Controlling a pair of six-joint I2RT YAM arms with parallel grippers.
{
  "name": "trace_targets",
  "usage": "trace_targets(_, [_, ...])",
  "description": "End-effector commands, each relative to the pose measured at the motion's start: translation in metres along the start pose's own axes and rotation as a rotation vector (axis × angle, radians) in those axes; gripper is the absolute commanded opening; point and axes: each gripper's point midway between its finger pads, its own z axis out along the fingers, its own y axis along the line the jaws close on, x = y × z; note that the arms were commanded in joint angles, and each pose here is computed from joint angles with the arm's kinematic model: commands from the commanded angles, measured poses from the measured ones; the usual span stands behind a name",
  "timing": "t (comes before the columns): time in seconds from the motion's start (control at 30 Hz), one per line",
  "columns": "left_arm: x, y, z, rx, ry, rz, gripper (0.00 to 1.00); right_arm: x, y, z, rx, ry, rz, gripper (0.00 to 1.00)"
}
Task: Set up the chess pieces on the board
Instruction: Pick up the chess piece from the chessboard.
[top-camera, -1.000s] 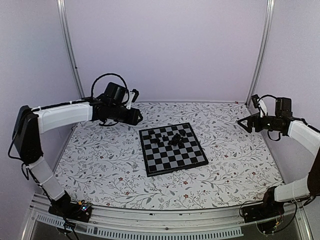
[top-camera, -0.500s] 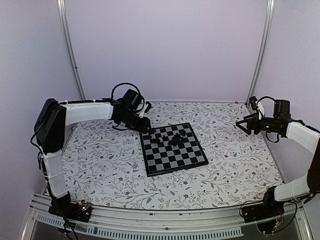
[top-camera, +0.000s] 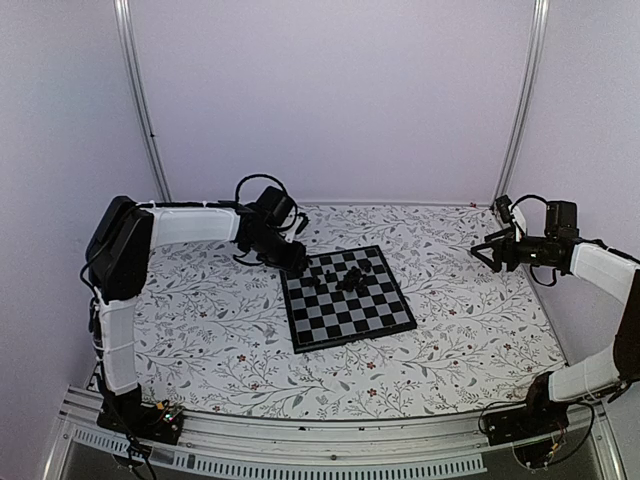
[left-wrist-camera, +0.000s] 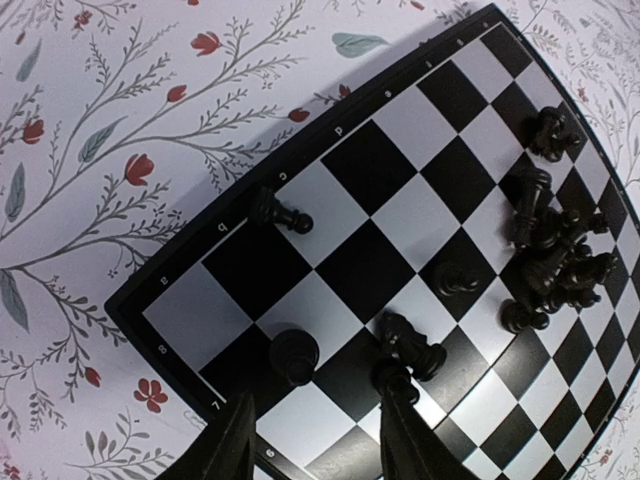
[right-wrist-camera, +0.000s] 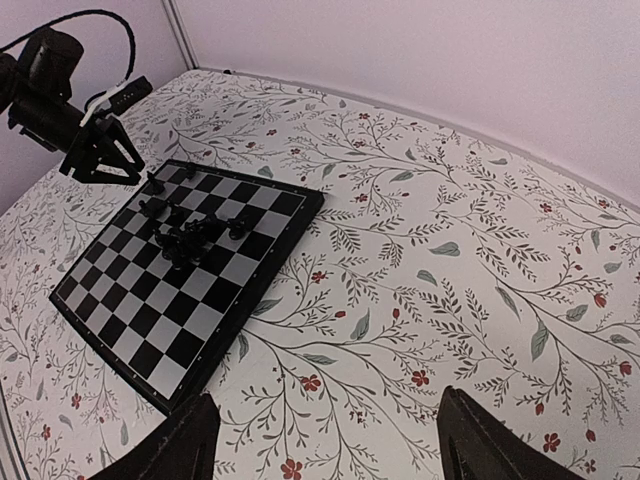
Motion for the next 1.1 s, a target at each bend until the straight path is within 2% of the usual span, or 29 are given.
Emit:
trace_targets(0.0, [-0.005,-0.003,0.010,-0.015,0.003,0.008,0.44,-0.001,-0.001,0.002,-0.019,-0.001,-0.007,0.77])
trace_targets(0.2, [-0.009,0.005,0.017,-0.063,0.000,0.007,0.42,0.001,0.000,0.003,-0.030,0.005,-0.001,0.77])
trace_targets(0.37, [-0.009,0.006,0.023,-0.066,0.004,0.009,0.35,0.002,-0.001,0.005,-0.032,0.010,0.003,0.76])
trace_targets(0.63, [-0.006,0.006,0.024,-0.067,0.010,0.012,0.11,0.004,-0.001,0.006,-0.039,0.015,0.011,0.75])
trace_targets(0.8, [-0.007,0.005,0.020,-0.066,0.007,0.022,0.01,0.006,-0.002,0.008,-0.043,0.021,0.016,0.74])
trace_targets(0.97, [-0.015,-0.004,-0.013,-0.094,-0.030,0.052,0.00,0.007,-0.002,0.008,-0.047,0.023,0.018,0.73])
trace_targets(1.07, [-0.014,-0.031,-0.035,-0.038,-0.055,0.113,0.00,0.007,-0.001,0.008,-0.049,0.023,0.017,0.73])
